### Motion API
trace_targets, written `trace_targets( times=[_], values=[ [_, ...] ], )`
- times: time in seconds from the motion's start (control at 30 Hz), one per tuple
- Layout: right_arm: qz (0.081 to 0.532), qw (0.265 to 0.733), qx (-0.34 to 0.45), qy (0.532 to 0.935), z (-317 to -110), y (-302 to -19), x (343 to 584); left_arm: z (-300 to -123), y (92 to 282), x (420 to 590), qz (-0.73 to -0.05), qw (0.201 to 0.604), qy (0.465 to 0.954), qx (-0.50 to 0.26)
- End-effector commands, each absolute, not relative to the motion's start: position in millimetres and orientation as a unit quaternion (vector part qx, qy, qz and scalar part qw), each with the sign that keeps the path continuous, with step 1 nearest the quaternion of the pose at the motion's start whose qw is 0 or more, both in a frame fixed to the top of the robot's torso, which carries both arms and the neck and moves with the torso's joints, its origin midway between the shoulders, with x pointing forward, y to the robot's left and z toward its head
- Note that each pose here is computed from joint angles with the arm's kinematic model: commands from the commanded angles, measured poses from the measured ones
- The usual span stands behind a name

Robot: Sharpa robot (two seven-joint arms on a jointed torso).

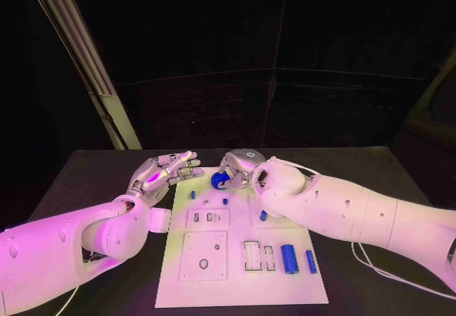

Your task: Assemble the parts on the task board

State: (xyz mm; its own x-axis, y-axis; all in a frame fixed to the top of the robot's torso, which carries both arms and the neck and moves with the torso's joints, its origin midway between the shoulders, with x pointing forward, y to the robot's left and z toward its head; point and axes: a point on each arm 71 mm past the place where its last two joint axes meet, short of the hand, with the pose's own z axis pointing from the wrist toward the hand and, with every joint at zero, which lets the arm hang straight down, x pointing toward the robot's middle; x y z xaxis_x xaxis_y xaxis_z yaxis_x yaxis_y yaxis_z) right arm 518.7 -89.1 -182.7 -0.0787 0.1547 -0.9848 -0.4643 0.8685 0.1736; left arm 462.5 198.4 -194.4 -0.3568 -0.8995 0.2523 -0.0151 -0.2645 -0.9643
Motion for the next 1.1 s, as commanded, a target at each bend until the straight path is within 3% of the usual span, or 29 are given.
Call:
trace_targets(
  times=[0.03, 1.1],
  values=[
    [0.227, 0.661, -0.122, 0.705, -184.2, -87.5, 519.0, -193.0, 196.7, 462.5, -0.658, 0.333, 0.503, -0.451],
    [0.230, 0.653, -0.112, 0.712, -186.5, -90.4, 520.1, -193.4, 197.0, 462.7, -0.657, 0.331, 0.505, -0.452]
  ],
)
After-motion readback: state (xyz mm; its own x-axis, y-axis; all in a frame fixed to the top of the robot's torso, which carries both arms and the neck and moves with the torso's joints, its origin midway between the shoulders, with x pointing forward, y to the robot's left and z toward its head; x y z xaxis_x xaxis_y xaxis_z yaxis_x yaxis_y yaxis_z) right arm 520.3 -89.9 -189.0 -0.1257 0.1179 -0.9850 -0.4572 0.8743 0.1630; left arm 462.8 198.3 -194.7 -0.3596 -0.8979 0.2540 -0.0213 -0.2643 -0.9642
